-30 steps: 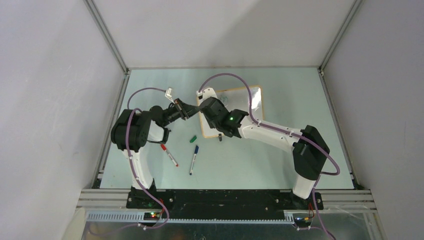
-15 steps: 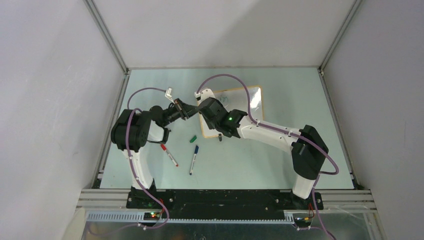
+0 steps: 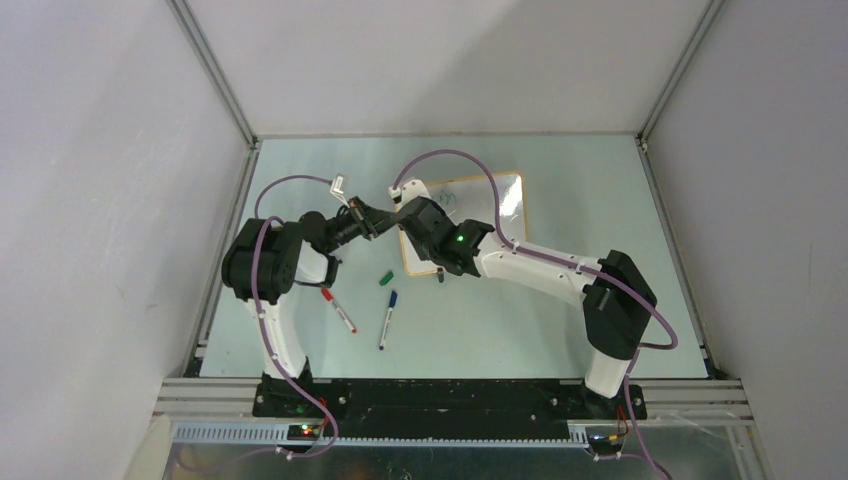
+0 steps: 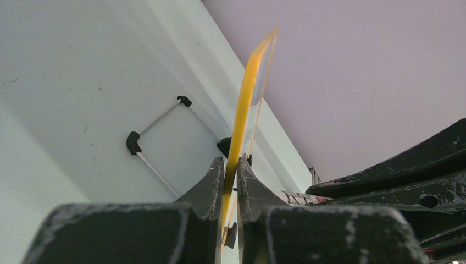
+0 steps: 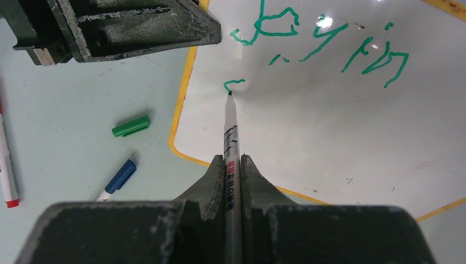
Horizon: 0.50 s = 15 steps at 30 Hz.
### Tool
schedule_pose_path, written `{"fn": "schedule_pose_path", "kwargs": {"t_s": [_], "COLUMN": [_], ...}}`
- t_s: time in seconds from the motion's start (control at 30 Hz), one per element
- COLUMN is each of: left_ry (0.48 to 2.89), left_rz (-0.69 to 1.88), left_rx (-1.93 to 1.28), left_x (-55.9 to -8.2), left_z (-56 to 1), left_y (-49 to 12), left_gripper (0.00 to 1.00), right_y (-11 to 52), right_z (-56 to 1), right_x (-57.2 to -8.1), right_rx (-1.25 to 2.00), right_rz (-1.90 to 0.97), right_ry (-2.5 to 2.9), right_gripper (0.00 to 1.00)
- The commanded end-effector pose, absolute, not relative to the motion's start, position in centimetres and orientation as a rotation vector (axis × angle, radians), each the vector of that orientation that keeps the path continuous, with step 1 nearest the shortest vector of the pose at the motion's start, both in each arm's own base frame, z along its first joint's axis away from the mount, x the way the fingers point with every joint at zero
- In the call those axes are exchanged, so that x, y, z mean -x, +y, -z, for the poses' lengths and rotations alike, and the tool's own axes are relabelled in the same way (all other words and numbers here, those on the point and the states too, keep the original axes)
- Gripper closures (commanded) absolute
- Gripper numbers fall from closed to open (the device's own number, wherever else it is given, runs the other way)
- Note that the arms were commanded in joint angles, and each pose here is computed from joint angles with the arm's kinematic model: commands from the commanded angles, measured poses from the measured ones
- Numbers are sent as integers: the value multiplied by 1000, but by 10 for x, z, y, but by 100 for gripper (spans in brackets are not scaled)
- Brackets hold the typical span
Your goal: Write a sentence on the whiteboard
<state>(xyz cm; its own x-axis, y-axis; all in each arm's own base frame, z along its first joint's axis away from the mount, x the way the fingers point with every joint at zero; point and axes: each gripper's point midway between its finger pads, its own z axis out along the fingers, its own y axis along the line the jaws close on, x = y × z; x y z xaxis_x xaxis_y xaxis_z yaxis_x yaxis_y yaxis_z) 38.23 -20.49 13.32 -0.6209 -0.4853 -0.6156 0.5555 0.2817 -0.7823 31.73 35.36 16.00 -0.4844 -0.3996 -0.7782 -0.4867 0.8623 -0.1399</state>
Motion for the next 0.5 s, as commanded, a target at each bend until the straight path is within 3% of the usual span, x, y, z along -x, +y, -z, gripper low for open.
{"fn": "schedule_pose_path", "kwargs": {"t_s": [0.0, 0.47], "left_ry": [1609, 1608], "left_rz": [1491, 1491], "left_rx": [-129, -131], "left_x": [-385, -385], "left_z": [-149, -149], "left_y": [-207, -208], "left_gripper": [100, 100], "right_y": [348, 350], "right_z": [-166, -155], "right_x": [-320, -310], "right_rx": [627, 685], "right_rz": [-88, -65], "right_ry": [2122, 2130], "right_gripper": [100, 100]}}
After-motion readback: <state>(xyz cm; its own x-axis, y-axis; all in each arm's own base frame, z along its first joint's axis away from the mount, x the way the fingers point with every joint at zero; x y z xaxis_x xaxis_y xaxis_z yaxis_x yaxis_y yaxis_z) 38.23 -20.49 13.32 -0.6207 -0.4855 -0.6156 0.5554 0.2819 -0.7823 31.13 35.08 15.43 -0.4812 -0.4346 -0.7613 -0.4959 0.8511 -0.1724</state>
